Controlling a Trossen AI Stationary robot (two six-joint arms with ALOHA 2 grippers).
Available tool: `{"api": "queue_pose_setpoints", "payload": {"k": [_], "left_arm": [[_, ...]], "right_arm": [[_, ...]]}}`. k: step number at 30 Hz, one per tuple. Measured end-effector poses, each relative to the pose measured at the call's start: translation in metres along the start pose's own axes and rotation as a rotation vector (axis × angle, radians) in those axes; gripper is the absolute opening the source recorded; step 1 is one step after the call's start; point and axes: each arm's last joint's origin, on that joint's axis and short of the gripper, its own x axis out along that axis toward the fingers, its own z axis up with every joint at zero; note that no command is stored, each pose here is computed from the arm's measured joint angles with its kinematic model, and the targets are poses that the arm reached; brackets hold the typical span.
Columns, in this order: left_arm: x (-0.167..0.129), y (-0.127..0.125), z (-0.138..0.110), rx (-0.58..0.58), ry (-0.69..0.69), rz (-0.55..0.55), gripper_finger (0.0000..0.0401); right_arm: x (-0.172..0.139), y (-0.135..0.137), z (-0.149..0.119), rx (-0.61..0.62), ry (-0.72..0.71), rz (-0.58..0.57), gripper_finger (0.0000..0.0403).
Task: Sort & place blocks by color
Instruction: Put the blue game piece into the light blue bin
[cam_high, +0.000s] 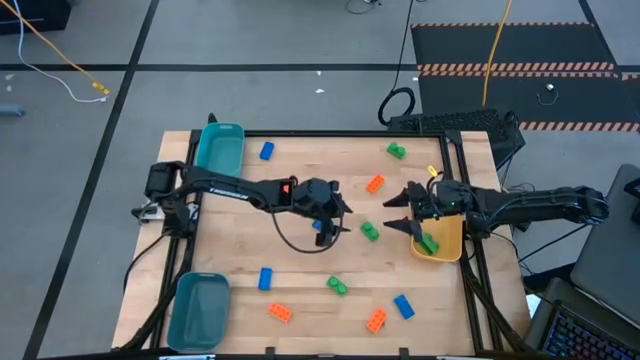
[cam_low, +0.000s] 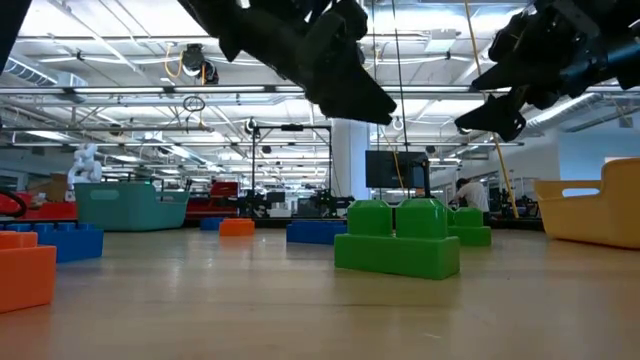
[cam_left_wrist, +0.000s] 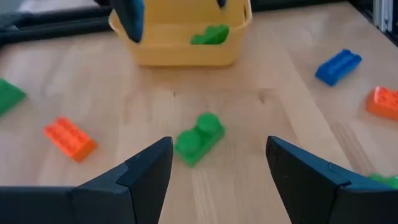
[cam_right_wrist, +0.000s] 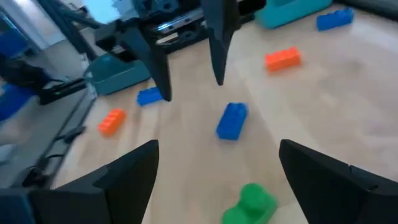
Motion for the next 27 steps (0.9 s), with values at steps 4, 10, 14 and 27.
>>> {"api": "queue_pose_setpoints", "payload": {"k": [4, 10, 14, 27], "left_arm": [[0.004, 0.004, 0.005, -0.013, -0.027, -0.024, 0.0262], [0.003, 0.009, 0.028, 0.017, 0.079, 0.005, 0.0262], [0.002, 0.014, 0.044, 0.029, 0.159, 0.017, 0.0262], [0.046, 0.025, 0.008, -0.001, 0.279, -0.043, 0.0262]], "right_arm": [[0.000, -0.002, 0.005, -0.058, -0.076, -0.101, 0.0324], [-0.001, -0.001, 0.011, -0.143, -0.106, -0.132, 0.0324], [-0.004, 0.001, 0.023, -0.224, -0.150, -0.181, 0.0324], [-0.020, 0.008, 0.037, -0.329, -0.246, -0.170, 0.0324]]}}
